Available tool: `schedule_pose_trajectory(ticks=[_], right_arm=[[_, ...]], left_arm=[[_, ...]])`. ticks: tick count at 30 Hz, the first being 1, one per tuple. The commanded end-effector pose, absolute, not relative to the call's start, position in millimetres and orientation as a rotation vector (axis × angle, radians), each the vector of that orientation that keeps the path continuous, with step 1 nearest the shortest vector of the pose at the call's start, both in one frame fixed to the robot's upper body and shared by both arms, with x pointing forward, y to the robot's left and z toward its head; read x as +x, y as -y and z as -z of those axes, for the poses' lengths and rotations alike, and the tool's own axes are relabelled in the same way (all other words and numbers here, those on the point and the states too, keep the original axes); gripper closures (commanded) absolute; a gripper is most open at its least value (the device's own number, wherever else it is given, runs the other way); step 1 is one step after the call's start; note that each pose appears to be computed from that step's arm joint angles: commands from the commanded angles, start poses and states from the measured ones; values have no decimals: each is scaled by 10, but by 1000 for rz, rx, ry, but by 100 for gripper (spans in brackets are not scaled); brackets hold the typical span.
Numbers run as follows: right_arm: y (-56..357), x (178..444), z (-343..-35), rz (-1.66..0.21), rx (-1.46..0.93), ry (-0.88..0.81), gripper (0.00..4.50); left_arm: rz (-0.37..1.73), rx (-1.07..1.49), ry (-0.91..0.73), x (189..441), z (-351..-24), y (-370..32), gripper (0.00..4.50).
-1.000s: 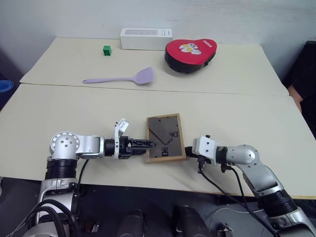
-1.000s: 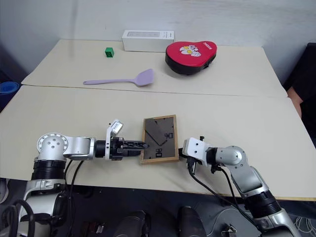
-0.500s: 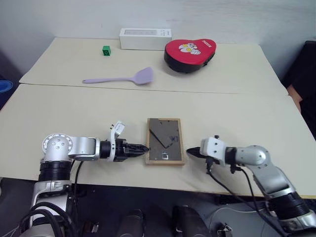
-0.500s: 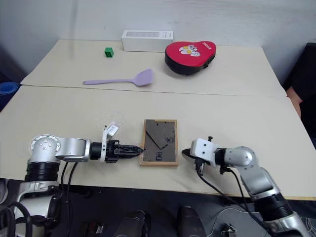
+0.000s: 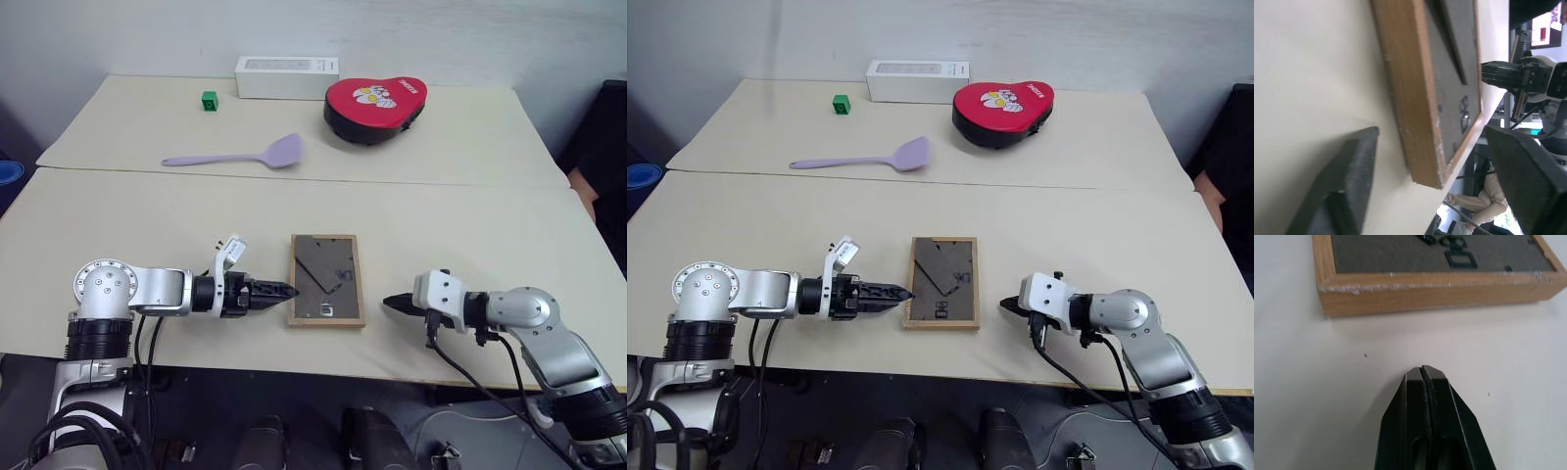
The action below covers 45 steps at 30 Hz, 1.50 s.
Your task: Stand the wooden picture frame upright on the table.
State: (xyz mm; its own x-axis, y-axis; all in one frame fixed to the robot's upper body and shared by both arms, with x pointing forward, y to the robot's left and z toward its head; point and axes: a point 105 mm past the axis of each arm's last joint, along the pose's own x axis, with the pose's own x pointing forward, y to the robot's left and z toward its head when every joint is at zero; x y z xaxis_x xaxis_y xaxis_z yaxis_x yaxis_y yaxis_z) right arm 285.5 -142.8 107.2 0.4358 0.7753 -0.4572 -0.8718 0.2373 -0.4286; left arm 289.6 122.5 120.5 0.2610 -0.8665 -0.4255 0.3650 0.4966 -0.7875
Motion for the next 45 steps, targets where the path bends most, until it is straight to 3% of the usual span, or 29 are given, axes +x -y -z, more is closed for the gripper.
schedule_pose_trajectory(ticks=[1,18,22,27,30,33,38,41,45], right_arm=[[1272,2815,-1192,-1165,-697,-114,450],[958,2869,-1120,-1191,-672,-97,450],[1015,2861,-1097,-1178,-678,-111,450],[1177,2862,-1052,-1143,-684,-145,450],[1299,2878,-1034,-1118,-689,-158,450],[1408,2911,-1101,-1086,-648,-139,450],[1411,2854,-1684,-1155,-276,-11,450],[1206,2786,-1993,-1254,-153,52,393],[967,2834,-2061,-1290,-115,30,255]], left_arm=[[906,-593,-1004,2889,-1163,-1185,2],[975,-676,-1033,2935,-1095,-784,2],[944,-670,-1029,2942,-1077,-872,88],[911,-680,-1018,2954,-1084,-1030,251],[923,-690,-984,2951,-1130,-1072,321],[940,-699,-885,2988,-1237,-1100,322],[977,-481,-537,3067,-1425,-1262,322],[1116,-76,-333,2946,-1309,-1343,322],[1133,-167,-326,2954,-1254,-1317,322]])
